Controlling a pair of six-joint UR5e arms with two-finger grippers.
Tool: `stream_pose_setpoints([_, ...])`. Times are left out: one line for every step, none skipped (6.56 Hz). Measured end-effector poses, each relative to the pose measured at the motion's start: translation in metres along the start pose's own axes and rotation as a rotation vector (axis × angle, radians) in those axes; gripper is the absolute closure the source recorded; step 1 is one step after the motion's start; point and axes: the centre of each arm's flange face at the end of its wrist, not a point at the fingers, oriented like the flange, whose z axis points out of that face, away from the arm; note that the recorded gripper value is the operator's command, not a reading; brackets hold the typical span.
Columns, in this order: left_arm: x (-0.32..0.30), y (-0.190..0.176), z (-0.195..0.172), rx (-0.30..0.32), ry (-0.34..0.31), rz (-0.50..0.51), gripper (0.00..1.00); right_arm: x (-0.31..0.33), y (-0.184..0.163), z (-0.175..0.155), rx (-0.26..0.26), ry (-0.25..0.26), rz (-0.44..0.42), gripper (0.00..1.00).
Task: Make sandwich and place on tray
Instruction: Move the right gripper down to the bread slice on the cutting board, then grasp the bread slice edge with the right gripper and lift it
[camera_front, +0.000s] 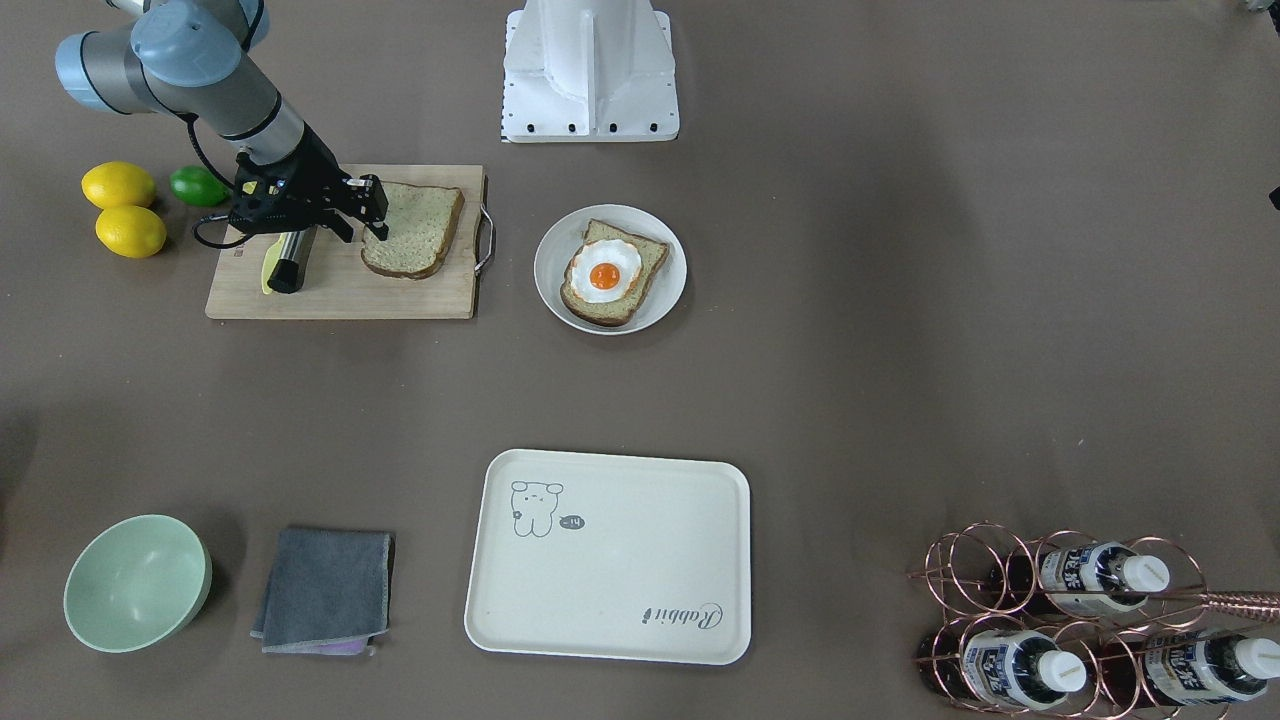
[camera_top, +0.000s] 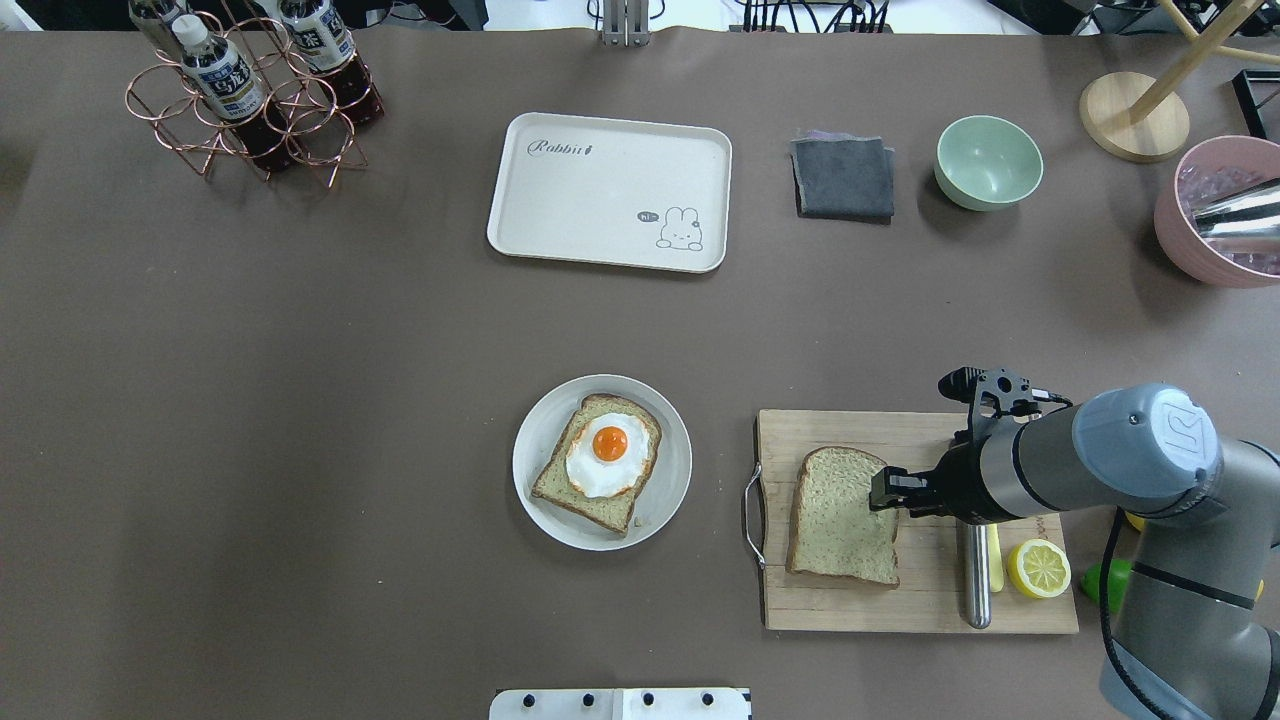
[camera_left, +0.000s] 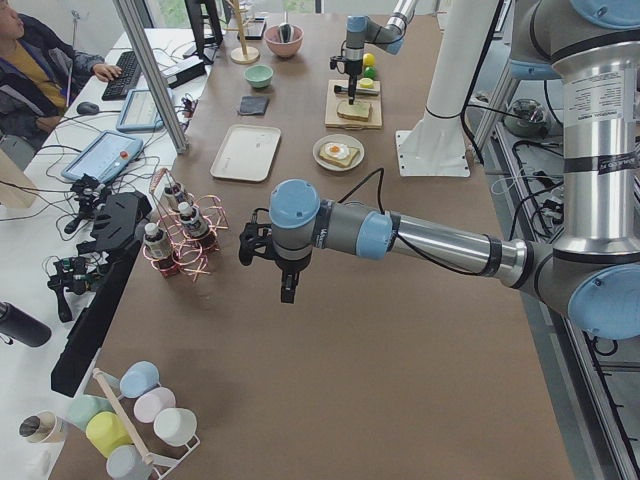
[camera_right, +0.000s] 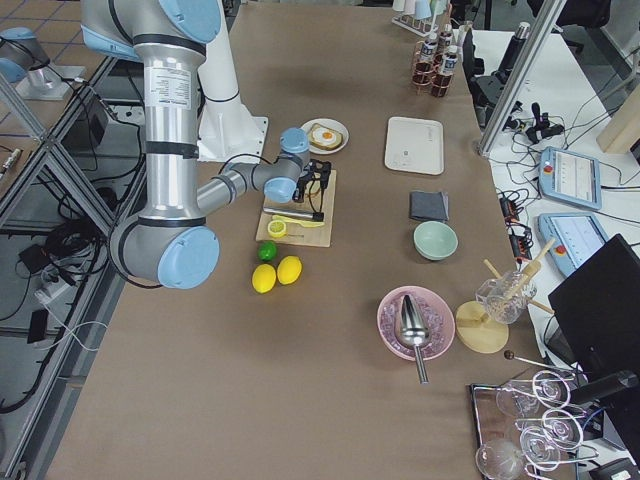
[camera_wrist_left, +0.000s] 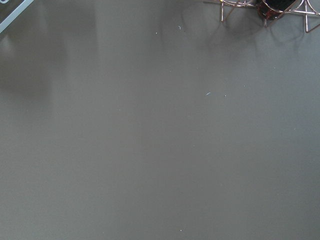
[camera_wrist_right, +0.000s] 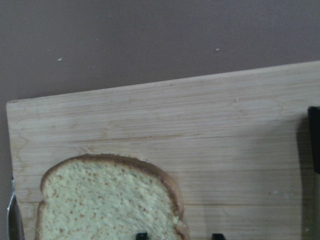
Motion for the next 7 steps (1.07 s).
stream_pose_setpoints([0.000,0.000,0.000,0.000,0.000,-0.001,0.03,-0.002,0.000,0.000,0.000,-0.003,-0.002,1.00])
stream_pose_setpoints([-0.001,0.000,0.001,-0.001,0.000,-0.001,0.03,-0.007,0.000,-0.002,0.001,-0.013,-0.006,1.00])
stream_pose_setpoints([-0.001,0.000,0.001,-0.001,0.000,-0.001,0.03,-0.015,0.001,-0.007,0.001,-0.030,-0.012,1.00])
stream_pose_setpoints([-0.001,0.001,0.001,-0.001,0.001,-0.001,0.03,-0.027,0.002,-0.015,0.003,-0.058,-0.022,1.00])
stream_pose_setpoints([-0.001,0.001,0.001,-0.001,0.005,-0.001,0.03,-0.044,0.002,-0.025,0.009,-0.096,-0.034,1.00])
stream_pose_setpoints([0.000,0.002,0.001,-0.002,0.011,-0.001,0.03,-0.069,-0.003,-0.033,0.021,-0.141,-0.040,1.00])
stream_pose_setpoints([0.000,0.002,0.001,-0.002,0.014,-0.002,0.03,-0.098,-0.010,-0.037,0.033,-0.184,-0.021,1.00])
